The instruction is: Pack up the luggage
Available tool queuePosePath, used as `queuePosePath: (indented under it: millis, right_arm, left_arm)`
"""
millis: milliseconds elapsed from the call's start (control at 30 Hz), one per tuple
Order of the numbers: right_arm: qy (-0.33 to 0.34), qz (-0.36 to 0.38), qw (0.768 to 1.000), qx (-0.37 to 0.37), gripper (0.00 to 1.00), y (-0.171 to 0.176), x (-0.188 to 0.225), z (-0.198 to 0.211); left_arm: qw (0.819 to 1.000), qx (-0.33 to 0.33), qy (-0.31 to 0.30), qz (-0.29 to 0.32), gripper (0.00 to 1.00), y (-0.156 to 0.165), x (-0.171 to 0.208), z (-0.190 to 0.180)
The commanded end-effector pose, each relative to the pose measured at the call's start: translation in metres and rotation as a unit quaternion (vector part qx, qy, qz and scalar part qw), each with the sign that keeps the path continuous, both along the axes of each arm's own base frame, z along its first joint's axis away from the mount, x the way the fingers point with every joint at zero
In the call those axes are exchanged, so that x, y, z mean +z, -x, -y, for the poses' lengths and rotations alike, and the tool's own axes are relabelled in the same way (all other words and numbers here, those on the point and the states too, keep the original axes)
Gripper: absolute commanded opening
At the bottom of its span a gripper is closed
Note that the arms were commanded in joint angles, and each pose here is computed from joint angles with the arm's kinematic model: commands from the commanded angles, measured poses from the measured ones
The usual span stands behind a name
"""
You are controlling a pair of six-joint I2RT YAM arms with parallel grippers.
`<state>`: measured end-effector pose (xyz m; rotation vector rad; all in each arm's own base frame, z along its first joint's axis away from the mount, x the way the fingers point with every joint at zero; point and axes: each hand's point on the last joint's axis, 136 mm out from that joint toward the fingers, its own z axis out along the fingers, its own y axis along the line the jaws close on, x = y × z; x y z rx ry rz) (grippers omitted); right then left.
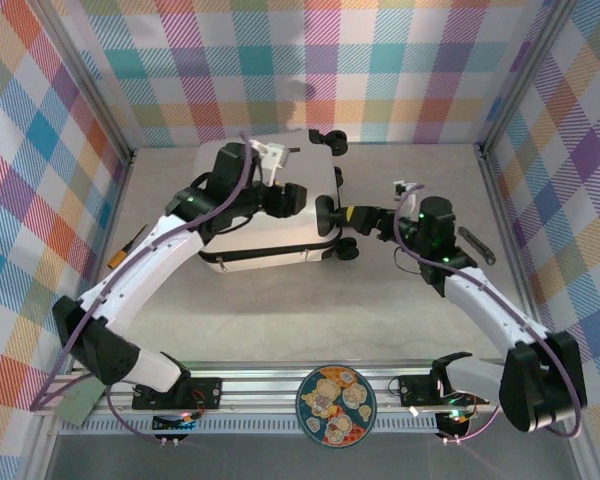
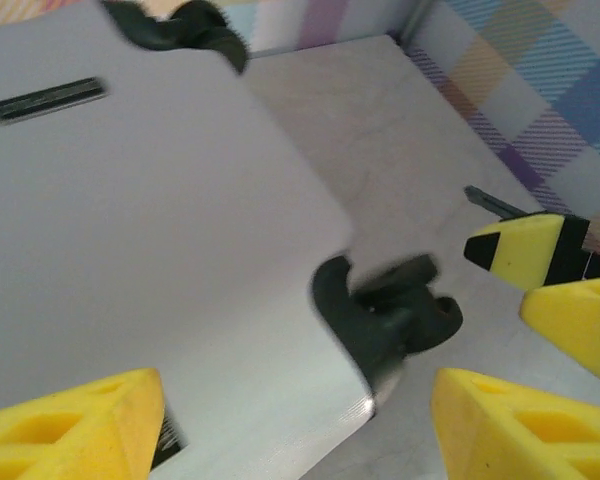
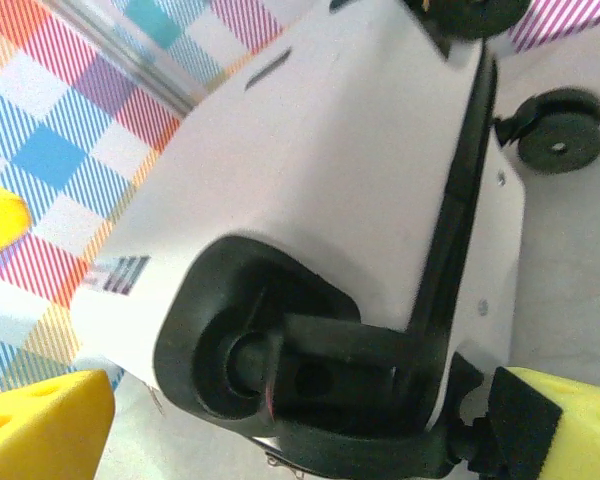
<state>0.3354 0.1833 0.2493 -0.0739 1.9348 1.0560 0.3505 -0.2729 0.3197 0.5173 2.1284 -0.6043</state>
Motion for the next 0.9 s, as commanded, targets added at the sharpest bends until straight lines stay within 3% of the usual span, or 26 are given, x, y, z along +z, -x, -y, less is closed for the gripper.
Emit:
queuePosePath:
  millis: [0,233,467,700,867]
  right_arm:
    - [0.006,-0.038,0.999,-0.008,0.97,0.017,-0.015,0.014]
    - [0.029,-0.051,0.998,-0.023,0.98,0.038,-0.036,0.029]
    - [0.036,-0.063,0.997,-0.03,0.97,0.048,-0.053,0.034]
    - [0.04,-0.07,0.996,-0.032,0.97,0.058,-0.063,0.038]
    - [0.041,-0.074,0.996,-0.029,0.97,0.064,-0.07,0.038]
  left_arm:
    - [0.996,-0.072,-0.053,0.033,0.74,0.003,-0.002,0.022]
    - [0.977,-0.169,-0.115,0.068,0.78,0.015,-0.013,0.079]
    - [0.935,-0.251,-0.224,0.112,0.78,0.028,-0.043,0.126]
    - [0.898,-0.277,-0.323,0.11,0.75,0.008,-0.078,0.137]
    - [0.886,-0.284,-0.351,0.111,0.75,-0.001,-0.09,0.139]
